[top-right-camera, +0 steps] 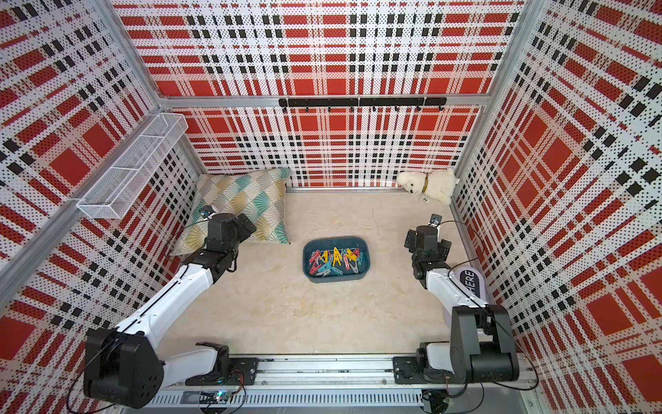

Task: Put the clothespins into the storage box
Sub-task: Reset both arms

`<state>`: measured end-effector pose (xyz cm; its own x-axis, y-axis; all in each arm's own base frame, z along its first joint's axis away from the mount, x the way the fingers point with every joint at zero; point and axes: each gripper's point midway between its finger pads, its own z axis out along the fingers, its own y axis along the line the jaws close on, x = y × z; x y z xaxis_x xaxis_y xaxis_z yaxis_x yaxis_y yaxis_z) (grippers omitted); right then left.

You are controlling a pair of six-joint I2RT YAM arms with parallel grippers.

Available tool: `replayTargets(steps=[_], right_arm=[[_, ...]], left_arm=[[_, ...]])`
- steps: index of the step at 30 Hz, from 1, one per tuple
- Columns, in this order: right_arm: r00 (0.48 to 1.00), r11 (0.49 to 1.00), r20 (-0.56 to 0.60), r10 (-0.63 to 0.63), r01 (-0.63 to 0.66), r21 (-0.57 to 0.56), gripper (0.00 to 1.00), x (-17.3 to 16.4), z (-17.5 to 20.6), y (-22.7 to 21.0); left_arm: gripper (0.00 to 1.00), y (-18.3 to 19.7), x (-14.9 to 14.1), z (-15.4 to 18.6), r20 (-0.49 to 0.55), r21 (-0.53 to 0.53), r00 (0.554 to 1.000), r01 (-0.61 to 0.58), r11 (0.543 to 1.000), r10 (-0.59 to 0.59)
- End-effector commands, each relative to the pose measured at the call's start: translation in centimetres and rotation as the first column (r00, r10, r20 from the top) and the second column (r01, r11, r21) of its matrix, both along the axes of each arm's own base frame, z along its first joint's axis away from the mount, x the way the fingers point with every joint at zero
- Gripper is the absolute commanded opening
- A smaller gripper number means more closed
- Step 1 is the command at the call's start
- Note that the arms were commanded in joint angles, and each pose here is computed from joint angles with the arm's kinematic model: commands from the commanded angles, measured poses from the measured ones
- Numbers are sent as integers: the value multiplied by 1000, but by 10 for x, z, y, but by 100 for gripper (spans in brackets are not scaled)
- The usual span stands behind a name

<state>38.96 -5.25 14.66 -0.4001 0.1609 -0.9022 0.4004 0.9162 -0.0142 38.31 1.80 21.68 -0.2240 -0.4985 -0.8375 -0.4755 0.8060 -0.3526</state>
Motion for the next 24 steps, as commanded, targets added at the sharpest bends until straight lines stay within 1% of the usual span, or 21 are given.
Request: replayTargets(steps=[1, 3, 5, 6, 8, 9, 11, 13, 15, 16, 18, 19, 21, 23, 24], right_arm=[[994, 999, 110, -1, 5, -40, 100, 8, 4, -3], [993, 998, 118, -5, 11, -57, 100, 7, -5, -5], [991, 998, 129, -23, 31, -59, 100, 6, -10, -8], [990, 998, 140, -22, 29, -49, 100, 7, -8, -7], [988, 998, 156, 6, 4, -68, 100, 7, -6, -2], [986, 997, 165, 1, 11, -75, 100, 5, -5, -2], [980, 997, 198, -6, 22, -80, 100, 0, -3, -3], [976, 996, 219, -11, 30, -83, 100, -3, -5, -4], [974, 995, 224, 26, -4, -101, 100, -2, -4, 4], [975, 994, 215, 49, -26, -109, 100, 0, -7, 8], [978, 994, 206, 22, 1, -111, 100, 3, -15, 4], [980, 992, 199, 24, 1, -124, 100, 4, -17, 6], [977, 990, 202, 71, -44, -138, 100, 4, -16, 14], [969, 988, 222, 107, -79, -134, 100, 2, -14, 19], [964, 985, 229, 135, -105, -138, 100, 2, -14, 23]], left_arm=[[99, 24, -4, 29, 134, 125, 990, -71, 990, 54], [99, 22, -1, 32, 122, 224, 992, -22, 974, -5], [99, 15, 1, 29, 110, 348, 989, 58, 936, -102], [99, 15, 0, 25, 109, 399, 986, 70, 914, -122], [100, 29, -5, 17, 91, 473, 990, 50, 879, -105], [99, 35, -5, 11, 73, 486, 992, 56, 872, -104], [98, 47, -8, -3, 51, 476, 992, 76, 876, -113], [97, 45, -12, -5, 97, 465, 984, 85, 881, -146], [97, 39, -13, -8, 148, 438, 975, 87, 895, -167], [100, 32, -11, -11, 156, 430, 969, 108, 896, -192], [99, 21, -8, -18, 163, 448, 965, 115, 886, -207], [99, 17, -8, -23, 178, 443, 963, 104, 890, -201], [99, 7, -4, -30, 203, 430, 952, 124, 894, -230], [99, -4, 1, -42, 160, 469, 948, 172, 866, -275], [99, -7, 0, -45, 159, 477, 942, 189, 858, -295]])
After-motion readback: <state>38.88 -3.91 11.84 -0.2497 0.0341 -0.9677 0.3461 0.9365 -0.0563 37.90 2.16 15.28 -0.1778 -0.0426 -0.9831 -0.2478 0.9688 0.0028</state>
